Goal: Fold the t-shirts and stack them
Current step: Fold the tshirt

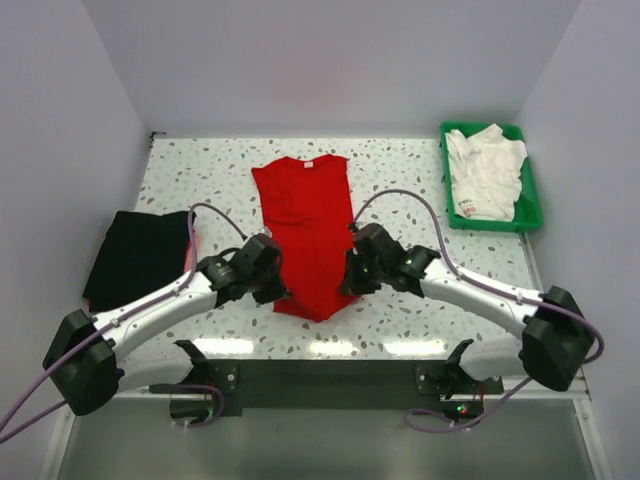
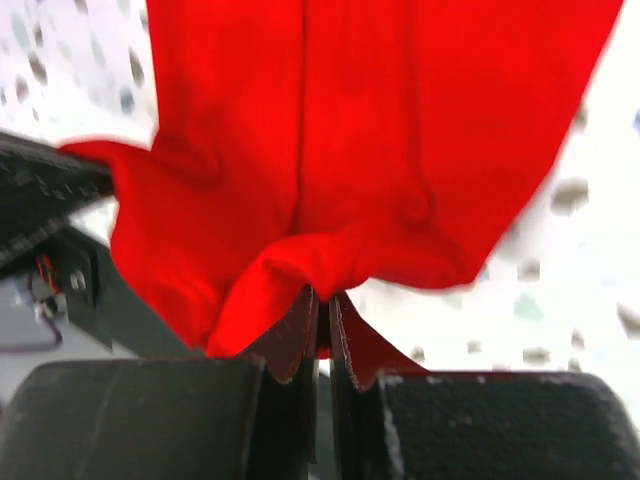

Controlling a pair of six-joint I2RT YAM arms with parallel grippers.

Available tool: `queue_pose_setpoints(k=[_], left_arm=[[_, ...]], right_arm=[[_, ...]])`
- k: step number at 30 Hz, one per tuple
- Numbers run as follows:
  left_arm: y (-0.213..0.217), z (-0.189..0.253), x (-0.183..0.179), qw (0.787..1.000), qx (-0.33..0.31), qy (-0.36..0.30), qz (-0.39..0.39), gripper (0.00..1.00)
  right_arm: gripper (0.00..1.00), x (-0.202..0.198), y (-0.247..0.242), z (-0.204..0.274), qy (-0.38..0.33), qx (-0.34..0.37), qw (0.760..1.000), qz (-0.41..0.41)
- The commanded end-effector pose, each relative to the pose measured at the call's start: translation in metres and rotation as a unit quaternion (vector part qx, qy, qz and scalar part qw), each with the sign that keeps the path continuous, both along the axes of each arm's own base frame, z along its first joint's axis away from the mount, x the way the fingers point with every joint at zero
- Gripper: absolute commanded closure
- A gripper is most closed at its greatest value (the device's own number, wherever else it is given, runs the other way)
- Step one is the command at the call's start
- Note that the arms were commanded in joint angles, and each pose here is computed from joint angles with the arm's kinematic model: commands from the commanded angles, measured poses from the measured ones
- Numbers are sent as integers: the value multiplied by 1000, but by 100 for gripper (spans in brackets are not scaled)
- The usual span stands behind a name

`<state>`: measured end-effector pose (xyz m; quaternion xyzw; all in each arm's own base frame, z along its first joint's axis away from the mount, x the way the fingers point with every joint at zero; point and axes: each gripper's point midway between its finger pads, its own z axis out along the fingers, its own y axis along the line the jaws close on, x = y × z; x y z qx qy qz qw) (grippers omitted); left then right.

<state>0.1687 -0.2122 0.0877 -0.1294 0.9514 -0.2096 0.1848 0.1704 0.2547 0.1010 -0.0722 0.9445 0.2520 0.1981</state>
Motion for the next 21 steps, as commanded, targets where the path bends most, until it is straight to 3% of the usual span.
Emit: queue_pose_setpoints(k=[1,8,21], left_arm=[[0,11,40,999,3,-41,3,100],[12,10,105,997,-3,-54,50,100],[20,-5,197,994,-17,-39,103,100]], right_arm=[[97,50,20,14,-55,-5,998,-7],[99,137,41,12,-53,-1,998,-44],[100,236,26,-9,-19,28,995,-95]])
